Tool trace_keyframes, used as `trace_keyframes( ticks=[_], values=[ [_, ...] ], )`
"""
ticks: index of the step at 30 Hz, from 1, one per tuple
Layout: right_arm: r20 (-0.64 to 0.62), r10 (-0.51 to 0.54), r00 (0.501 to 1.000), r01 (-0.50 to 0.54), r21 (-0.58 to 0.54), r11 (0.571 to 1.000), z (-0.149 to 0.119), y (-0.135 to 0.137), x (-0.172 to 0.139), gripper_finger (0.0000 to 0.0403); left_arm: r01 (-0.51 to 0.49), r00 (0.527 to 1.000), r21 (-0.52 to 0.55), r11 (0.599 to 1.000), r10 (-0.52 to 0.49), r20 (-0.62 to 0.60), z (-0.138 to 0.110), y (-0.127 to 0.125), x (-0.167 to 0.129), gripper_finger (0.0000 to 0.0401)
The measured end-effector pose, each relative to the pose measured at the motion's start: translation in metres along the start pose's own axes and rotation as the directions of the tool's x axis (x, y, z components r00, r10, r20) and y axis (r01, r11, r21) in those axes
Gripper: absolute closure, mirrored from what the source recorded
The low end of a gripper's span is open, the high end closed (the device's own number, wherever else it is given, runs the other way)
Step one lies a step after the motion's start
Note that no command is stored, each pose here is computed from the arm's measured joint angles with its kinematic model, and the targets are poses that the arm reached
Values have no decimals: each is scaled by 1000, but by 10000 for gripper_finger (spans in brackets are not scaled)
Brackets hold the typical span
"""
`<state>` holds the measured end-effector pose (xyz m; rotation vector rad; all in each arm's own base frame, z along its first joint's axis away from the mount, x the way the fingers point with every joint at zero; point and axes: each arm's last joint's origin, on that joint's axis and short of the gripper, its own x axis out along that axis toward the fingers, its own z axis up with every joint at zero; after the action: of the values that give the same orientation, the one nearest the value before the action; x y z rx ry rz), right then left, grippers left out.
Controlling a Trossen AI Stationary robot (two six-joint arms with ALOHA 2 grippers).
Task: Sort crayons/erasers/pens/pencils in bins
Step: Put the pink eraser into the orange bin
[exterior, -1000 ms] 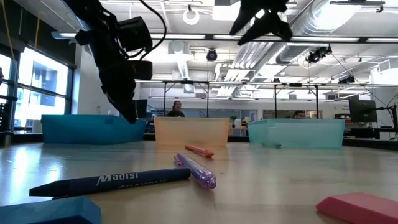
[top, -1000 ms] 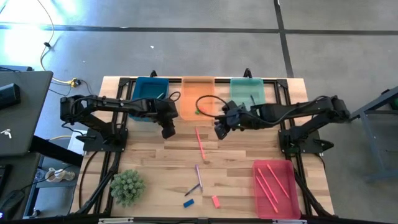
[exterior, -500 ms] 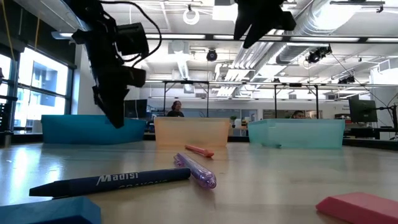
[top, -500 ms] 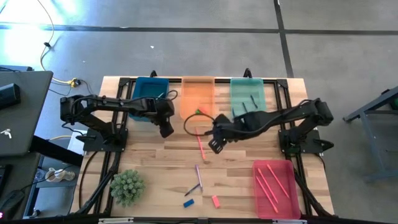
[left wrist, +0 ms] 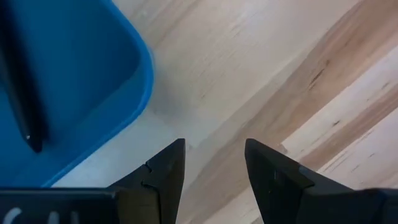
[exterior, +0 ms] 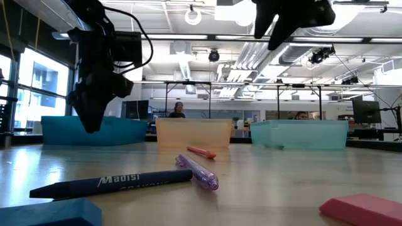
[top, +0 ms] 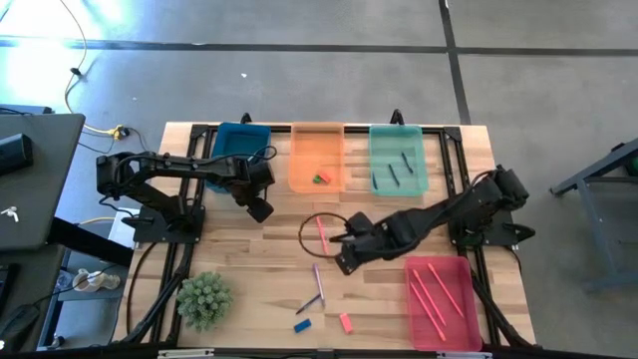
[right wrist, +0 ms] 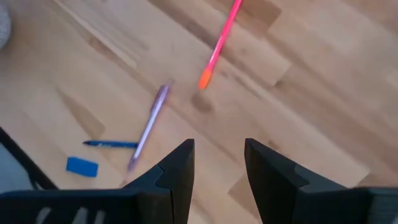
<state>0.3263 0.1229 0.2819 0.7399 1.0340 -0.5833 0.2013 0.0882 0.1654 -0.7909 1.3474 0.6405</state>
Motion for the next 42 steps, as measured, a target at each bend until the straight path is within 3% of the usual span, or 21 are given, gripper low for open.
trace_keyframes(
  ticks=[10,18,26,30,35,42],
  values=[
    [-33,26,999,-27,-20,999,-40,13,-4,269,-9,1000,-1,1000,9,10,1,0,0,245],
    [-47,58,997,-54,80,995,-56,23,3,233,1,998,12,1000,-2,59,5,-2,0,245],
    [-94,186,978,-166,187,968,-58,40,15,208,16,996,68,998,-22,90,8,-4,0,245],
    [-88,265,960,-242,208,948,-58,50,19,217,16,996,87,996,-24,89,8,-4,0,245],
    [-32,426,904,-406,245,881,-53,66,14,235,14,995,136,991,-27,92,8,-5,0,245],
    [40,535,844,-523,286,803,-48,77,7,264,11,995,177,984,-29,96,8,-5,0,245]
  ],
)
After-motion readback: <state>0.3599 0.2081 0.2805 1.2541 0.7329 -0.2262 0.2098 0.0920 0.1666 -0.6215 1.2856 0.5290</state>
